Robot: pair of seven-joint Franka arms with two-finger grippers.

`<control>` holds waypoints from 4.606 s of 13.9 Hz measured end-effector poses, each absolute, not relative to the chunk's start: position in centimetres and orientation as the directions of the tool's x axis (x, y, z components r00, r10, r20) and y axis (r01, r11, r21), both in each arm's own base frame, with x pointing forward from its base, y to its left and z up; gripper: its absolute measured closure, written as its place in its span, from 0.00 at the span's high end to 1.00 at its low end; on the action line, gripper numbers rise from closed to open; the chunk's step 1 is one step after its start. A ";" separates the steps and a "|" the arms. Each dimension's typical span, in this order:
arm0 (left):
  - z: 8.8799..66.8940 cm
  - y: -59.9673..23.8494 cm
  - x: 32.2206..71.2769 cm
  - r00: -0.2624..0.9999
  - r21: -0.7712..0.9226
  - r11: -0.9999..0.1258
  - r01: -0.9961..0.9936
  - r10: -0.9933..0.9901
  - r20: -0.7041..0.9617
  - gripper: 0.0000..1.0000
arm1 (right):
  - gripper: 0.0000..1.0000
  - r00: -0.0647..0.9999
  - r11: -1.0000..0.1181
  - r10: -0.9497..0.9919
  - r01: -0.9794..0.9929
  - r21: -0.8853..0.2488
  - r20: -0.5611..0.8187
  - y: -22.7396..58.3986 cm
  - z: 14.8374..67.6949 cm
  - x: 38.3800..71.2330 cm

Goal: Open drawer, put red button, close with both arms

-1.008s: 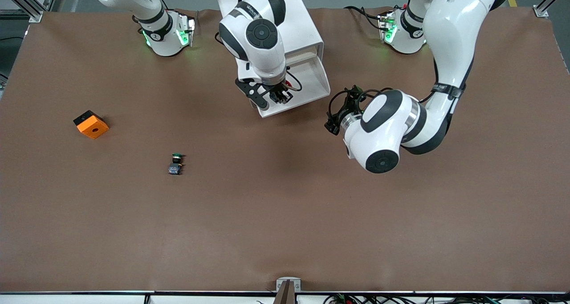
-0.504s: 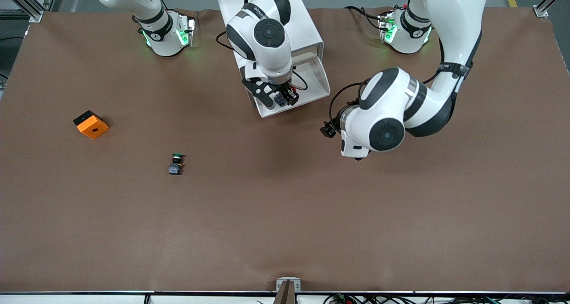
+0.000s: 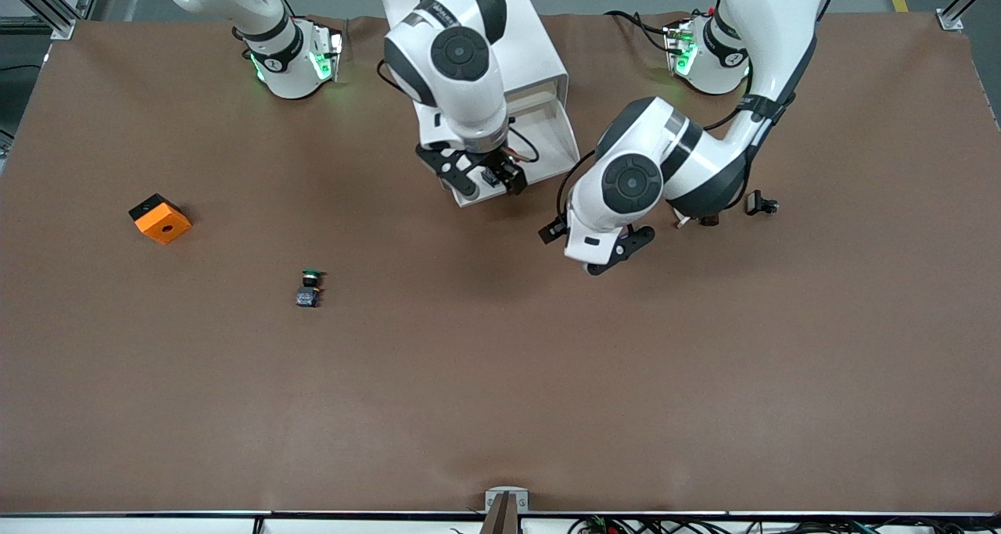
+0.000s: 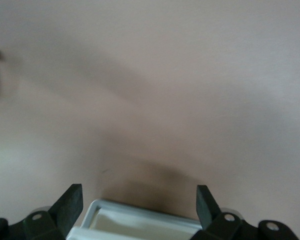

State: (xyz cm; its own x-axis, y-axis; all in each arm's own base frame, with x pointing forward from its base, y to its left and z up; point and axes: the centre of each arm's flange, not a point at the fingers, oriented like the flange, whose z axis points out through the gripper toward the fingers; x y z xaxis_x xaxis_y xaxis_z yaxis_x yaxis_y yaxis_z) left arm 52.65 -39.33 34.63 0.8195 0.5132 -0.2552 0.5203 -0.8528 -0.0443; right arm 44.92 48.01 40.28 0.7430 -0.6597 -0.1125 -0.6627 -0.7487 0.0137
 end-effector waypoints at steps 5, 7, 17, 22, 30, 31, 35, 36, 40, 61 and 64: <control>34.5 -41.5 49.6 0.904 -0.014 -0.910 0.414 0.413 -0.113 1.00 | 1.00 0.838 -0.851 -0.522 -0.522 0.046 -0.158 36.7 45.9 53.8; 34.4 -42.6 48.3 0.917 0.013 -0.921 0.390 0.387 -0.097 1.00 | 1.00 0.878 -0.894 -0.445 -0.448 0.027 -0.176 30.6 47.6 56.8; 31.0 -45.7 42.8 0.934 -0.006 -0.934 0.356 0.356 -0.031 1.00 | 1.00 0.963 -0.990 -0.138 -0.128 0.060 -0.232 4.8 53.1 59.8; 30.1 -46.8 41.2 0.936 -0.020 -0.936 0.350 0.351 -0.041 1.00 | 1.00 0.962 -0.997 -0.068 -0.074 -0.012 -0.265 -9.1 53.5 58.6; 28.7 -49.5 37.1 0.937 -0.050 -0.945 0.323 0.327 -0.121 1.00 | 1.00 0.988 -0.998 -0.052 -0.048 0.035 -0.146 -9.2 62.0 57.3; 28.6 -49.7 36.7 0.932 -0.050 -0.943 0.330 0.334 -0.141 1.00 | 1.00 0.989 -0.998 -0.054 -0.050 0.035 -0.138 -9.1 62.7 57.1; 28.3 -50.4 35.6 0.903 -0.051 -0.930 0.365 0.367 -0.223 1.00 | 1.00 0.973 -0.987 -0.156 -0.161 -0.014 -0.172 -8.2 62.6 56.8; 28.2 -50.6 35.3 0.893 -0.052 -0.925 0.376 0.376 -0.245 1.00 | 1.00 0.968 -0.982 -0.176 -0.184 -0.031 -0.179 -7.9 62.6 56.7; 27.1 -51.1 34.6 0.849 -0.067 -0.908 0.414 0.412 -0.331 1.00 | 1.00 0.973 -0.981 -0.179 -0.188 -0.044 -0.148 -7.5 64.3 56.1; 29.6 -46.4 43.6 0.771 -0.057 -0.836 0.545 0.527 -0.358 1.00 | 1.00 0.994 -0.992 -0.112 -0.113 -0.064 -0.018 -6.4 67.5 50.5; 31.3 -41.7 47.9 0.731 -0.044 -0.784 0.619 0.595 -0.334 1.00 | 1.00 0.996 -0.995 -0.089 -0.090 -0.038 -0.016 -5.3 67.5 50.6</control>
State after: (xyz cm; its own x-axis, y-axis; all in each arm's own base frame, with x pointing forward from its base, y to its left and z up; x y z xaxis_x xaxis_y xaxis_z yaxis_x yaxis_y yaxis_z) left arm 47.93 -41.72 31.31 0.7308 0.5953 -0.3339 0.6189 -0.7842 -0.0436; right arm 50.60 -5.32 67.48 0.9959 -0.0891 -0.0158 -0.0897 -0.9952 -0.0383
